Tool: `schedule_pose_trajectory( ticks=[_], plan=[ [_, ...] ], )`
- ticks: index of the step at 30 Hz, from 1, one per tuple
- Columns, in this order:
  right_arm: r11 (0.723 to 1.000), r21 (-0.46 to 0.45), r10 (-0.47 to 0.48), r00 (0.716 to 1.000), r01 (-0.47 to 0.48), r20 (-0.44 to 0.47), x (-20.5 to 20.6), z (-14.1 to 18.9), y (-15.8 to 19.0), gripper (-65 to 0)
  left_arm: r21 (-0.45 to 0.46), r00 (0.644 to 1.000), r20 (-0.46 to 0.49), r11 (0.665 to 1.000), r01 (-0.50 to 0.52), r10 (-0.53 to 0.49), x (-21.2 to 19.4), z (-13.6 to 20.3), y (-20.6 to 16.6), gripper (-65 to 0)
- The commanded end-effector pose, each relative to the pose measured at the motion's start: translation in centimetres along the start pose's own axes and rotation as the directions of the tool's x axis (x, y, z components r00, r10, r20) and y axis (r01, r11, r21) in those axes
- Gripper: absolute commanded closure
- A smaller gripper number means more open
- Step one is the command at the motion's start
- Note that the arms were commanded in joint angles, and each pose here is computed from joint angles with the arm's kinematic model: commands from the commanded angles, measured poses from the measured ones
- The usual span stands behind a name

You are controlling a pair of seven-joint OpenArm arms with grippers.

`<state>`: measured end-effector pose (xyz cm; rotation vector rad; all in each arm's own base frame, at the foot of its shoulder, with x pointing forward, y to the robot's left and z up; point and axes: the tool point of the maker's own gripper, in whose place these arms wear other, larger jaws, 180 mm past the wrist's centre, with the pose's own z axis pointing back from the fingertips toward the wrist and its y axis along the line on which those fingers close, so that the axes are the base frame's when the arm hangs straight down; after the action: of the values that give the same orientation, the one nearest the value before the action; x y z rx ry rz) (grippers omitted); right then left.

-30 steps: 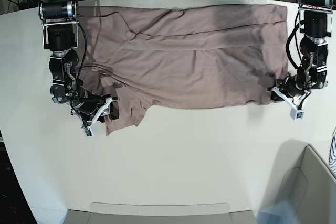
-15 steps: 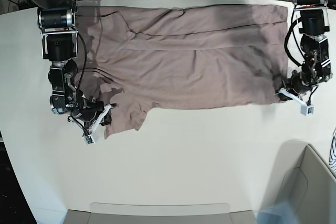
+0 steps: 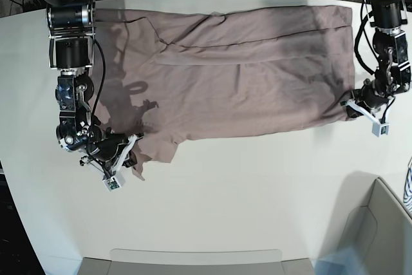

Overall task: Fold the T-shirt properly
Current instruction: 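Lift the hem with both grippers and fold it over toward the collar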

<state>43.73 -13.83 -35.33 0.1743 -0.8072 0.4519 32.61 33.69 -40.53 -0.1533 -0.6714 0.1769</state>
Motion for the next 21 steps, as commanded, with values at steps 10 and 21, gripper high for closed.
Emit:
schedule_pose_trajectory(
  ticks=[10,21],
  plan=[
    [0.994,-0.097,-0.036,0.997,0.042,0.063,-0.1,4.9,-2.2,0.0,0.060,0.997,0.077,0.998,-0.020,0.015,1.4,4.6,2.9,0.0],
    [0.986,-0.165,-0.035,0.999,0.035,0.004,-4.5,9.5,-1.3,0.0,0.058,0.997,0.001,0.995,0.079,-0.079,-1.0,6.7,1.5,0.0]
  ],
)
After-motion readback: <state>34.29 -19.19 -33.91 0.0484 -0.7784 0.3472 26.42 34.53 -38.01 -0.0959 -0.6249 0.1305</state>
